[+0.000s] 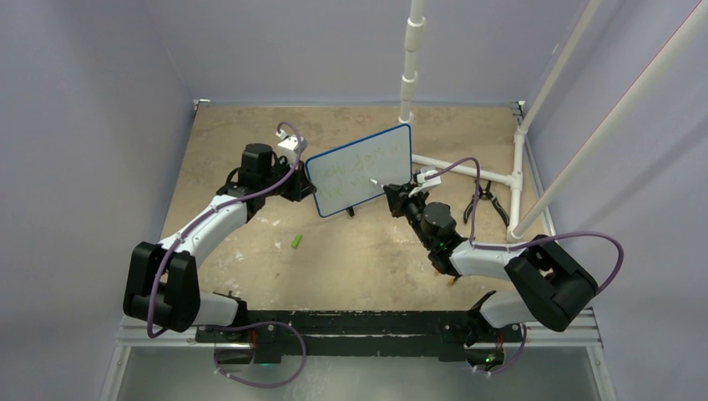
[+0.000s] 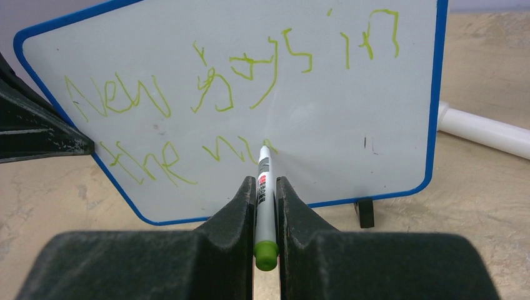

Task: Write a sentence on the whiteboard

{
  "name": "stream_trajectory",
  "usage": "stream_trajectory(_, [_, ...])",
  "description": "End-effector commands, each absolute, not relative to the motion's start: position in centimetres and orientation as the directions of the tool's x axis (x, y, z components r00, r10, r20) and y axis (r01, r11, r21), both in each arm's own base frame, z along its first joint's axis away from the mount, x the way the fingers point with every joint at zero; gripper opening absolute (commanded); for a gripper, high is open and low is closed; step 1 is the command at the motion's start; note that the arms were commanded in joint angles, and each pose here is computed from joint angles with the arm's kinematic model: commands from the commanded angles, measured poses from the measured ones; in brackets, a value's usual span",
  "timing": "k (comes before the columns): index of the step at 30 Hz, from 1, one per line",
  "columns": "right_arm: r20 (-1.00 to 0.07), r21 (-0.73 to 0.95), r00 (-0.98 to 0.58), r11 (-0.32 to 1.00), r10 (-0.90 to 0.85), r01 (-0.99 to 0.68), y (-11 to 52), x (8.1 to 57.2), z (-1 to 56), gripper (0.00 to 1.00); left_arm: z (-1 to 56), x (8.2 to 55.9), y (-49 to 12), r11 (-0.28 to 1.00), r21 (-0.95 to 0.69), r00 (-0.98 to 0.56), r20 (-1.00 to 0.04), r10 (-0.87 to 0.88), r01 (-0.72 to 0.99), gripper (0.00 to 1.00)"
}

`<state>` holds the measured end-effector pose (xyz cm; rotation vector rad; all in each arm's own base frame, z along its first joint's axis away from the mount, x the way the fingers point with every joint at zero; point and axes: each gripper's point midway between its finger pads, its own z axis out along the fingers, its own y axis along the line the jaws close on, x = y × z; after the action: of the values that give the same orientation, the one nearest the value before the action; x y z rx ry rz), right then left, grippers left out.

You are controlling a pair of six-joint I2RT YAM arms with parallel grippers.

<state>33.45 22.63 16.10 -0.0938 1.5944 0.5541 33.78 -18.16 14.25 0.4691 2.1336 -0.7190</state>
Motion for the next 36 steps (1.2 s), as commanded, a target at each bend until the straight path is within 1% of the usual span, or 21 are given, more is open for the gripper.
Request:
stream_trajectory(1, [-0.952,0.304,-0.128,0.877,0.277,-0.372,22.6,33.6,16.0,0.00,17.2,34.2,-18.7,0.747,-0.318,-0.533,-0.844,0.057,0.584,0.00])
stream_trajectory(6, [-0.953,0.301,-0.124,0.891,0.275,-0.339,22.1,34.0,16.0,0.00,17.3,34.2,-18.8,0.744,-0.319,-0.531,-0.846,0.056,0.587,0.00])
stream_trajectory(14, [-0.953,0.303,-0.120,0.894,0.279,-0.331,22.1,34.2,16.5,0.00,17.4,34.1,-18.8,0.741,-0.321,-0.531,-0.846,0.055,0.589,0.00])
stream_trajectory(25, [-0.954,0.292,-0.043,0.890,0.296,-0.349,22.0,34.5,19.3,0.00,17.5,34.0,-18.9,0.740,-0.323,-0.529,-0.847,0.053,0.590,0.00])
stream_trajectory(36, [-0.958,0.286,-0.081,0.901,0.274,-0.325,21.9,34.7,17.6,0.00,17.5,33.9,-18.7,0.746,-0.317,-0.527,-0.848,0.054,0.585,0.00])
